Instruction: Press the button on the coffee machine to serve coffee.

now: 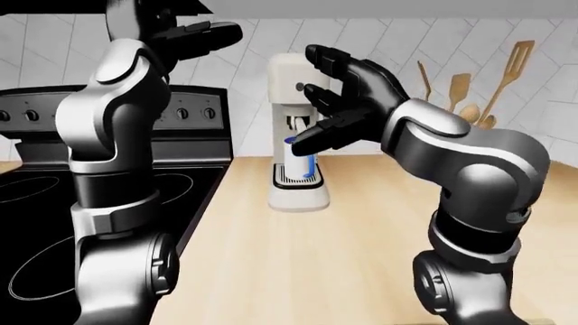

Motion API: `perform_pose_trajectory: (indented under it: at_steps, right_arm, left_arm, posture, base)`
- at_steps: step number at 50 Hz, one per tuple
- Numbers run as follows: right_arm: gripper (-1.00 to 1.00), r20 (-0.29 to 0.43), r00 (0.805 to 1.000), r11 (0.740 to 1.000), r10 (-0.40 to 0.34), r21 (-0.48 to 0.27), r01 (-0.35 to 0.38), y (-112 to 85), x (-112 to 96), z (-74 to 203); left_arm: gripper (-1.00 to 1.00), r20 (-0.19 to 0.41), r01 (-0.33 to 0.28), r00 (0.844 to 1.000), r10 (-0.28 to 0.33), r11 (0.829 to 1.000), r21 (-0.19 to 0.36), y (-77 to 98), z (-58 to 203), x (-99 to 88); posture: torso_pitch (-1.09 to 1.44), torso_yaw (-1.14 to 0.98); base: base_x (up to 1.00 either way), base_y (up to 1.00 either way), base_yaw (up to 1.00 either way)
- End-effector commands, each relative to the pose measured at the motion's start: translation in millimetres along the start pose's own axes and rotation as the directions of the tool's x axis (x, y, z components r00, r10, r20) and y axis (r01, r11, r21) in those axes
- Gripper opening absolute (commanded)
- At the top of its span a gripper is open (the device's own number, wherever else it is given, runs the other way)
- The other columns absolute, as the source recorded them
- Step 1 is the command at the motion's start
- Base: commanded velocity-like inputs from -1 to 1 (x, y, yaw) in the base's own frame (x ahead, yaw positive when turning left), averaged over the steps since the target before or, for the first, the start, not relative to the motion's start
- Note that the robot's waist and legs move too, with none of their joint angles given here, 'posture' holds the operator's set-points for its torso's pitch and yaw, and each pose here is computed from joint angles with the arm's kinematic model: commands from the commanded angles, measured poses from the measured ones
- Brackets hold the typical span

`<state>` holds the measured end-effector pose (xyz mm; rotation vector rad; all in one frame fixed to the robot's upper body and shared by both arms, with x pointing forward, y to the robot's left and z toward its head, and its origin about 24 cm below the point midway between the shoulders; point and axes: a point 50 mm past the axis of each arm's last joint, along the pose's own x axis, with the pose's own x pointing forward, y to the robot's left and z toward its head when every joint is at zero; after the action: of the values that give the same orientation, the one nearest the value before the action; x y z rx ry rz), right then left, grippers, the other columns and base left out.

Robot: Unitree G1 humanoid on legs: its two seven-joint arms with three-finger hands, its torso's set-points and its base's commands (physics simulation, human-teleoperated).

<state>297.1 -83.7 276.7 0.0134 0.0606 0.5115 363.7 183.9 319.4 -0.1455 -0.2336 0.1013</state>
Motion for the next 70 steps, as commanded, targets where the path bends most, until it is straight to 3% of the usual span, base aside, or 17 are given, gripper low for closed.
perform_pose_trajectory:
  at_steps: [1,41,70]
  right_arm:
    - [1.0,0.08,0.997,1.0,-0.017,-0.007,0.017,-2.2,-2,15]
    - [1.0,0.078,0.997,1.0,0.002,0.001,-0.002,-6.5,28,17]
    - [1.0,0.062,0.998,0.999,-0.006,0.033,0.004,-15.8,42,1]
  left_arm:
    - [1.0,0.078,0.016,0.997,-0.015,1.0,-0.01,-3.8,20,-1.8]
    - [1.0,0.08,0.019,0.997,-0.018,1.0,-0.01,-4.5,20,-1.0]
    - [1.0,0.073,0.022,0.997,-0.021,1.0,-0.015,-4.4,17,-2.5]
  posture:
    - [-0.68,0.0]
    - [-0.68,0.0]
    - [-0.68,0.0]
  base:
    - [0.0,0.0,0.0]
    - [0.0,0.0,0.0]
    - [0.0,0.0,0.0]
